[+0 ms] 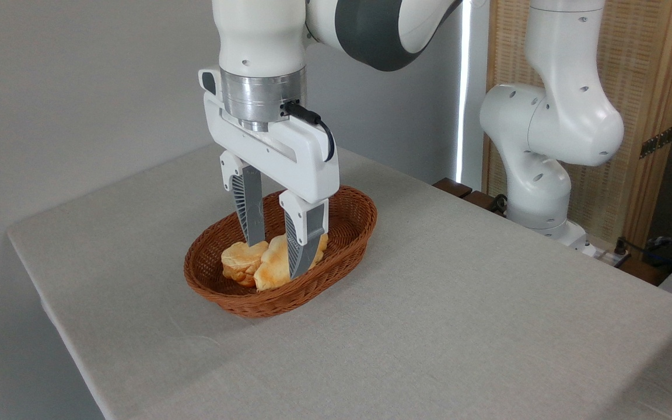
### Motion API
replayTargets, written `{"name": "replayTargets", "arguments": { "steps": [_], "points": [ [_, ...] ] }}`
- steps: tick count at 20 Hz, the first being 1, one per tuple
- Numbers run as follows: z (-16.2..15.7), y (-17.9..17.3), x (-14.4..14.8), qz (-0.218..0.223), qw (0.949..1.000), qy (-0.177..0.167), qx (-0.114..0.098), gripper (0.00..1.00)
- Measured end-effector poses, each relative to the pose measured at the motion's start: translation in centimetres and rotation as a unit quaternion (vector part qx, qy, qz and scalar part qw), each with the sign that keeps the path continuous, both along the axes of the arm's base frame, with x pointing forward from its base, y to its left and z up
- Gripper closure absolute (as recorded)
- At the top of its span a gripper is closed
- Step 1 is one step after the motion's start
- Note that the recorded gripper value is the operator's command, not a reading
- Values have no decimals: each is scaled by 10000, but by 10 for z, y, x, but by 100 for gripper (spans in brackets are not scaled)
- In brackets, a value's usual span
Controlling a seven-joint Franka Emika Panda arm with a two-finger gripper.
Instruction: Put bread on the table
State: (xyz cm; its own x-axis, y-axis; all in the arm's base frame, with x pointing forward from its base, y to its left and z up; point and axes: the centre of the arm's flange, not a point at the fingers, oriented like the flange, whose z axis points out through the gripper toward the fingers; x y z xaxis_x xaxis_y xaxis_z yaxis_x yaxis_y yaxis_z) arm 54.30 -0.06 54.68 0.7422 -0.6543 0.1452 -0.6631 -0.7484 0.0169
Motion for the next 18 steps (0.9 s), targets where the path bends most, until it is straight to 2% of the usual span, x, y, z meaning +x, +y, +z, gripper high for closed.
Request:
{"name": "replayTargets", "arguments": {
  "steps": [18],
  "points": [
    [-1,-6,0,-58,10000,23,1,0]
  ]
}}
